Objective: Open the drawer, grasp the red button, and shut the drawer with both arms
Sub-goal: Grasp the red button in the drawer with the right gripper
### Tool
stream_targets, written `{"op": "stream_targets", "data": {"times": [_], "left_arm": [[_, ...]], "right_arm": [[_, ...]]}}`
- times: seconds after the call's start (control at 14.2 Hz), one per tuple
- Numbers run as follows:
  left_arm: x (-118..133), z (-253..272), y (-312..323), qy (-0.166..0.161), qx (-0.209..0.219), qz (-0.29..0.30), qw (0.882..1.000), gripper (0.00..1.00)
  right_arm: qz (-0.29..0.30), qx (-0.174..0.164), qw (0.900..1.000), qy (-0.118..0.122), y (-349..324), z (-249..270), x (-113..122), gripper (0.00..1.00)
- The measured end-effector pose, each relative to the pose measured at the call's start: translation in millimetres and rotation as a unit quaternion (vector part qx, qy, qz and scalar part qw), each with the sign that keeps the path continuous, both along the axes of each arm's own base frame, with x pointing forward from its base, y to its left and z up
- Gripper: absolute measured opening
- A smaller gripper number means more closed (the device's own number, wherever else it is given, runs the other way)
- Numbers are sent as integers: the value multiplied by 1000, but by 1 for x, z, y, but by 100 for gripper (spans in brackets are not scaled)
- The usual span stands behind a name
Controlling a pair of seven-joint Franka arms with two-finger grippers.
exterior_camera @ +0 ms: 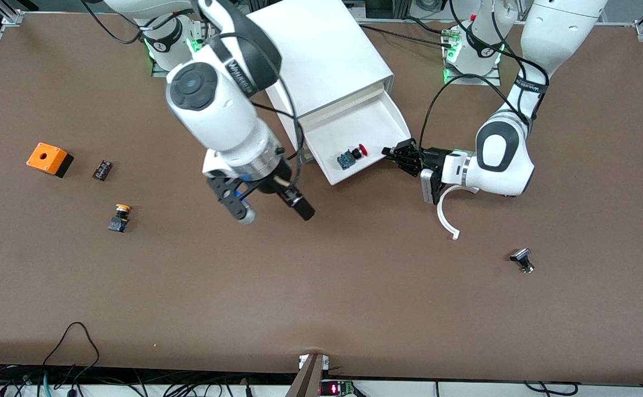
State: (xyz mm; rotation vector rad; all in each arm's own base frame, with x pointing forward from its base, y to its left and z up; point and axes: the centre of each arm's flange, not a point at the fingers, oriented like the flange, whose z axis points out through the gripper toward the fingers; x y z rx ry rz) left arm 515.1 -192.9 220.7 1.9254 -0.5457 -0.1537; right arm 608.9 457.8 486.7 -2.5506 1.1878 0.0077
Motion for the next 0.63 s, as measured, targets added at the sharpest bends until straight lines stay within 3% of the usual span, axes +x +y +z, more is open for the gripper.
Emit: {"op": "stream_targets", "data": {"times": [0.14,0.42,0.63], "left_arm": [[8,2,7,-4,4,9,1000,19],[35,19,30,-27,14,32,999,57],[50,42,47,-36,48,30,998,88]], "right_arm": [[-23,-2,999,28,35,-20,-23,100],[-53,-28,994,87,80,-73,-59,100],[-65,-51,990,117,98,-109,-76,100]]}}
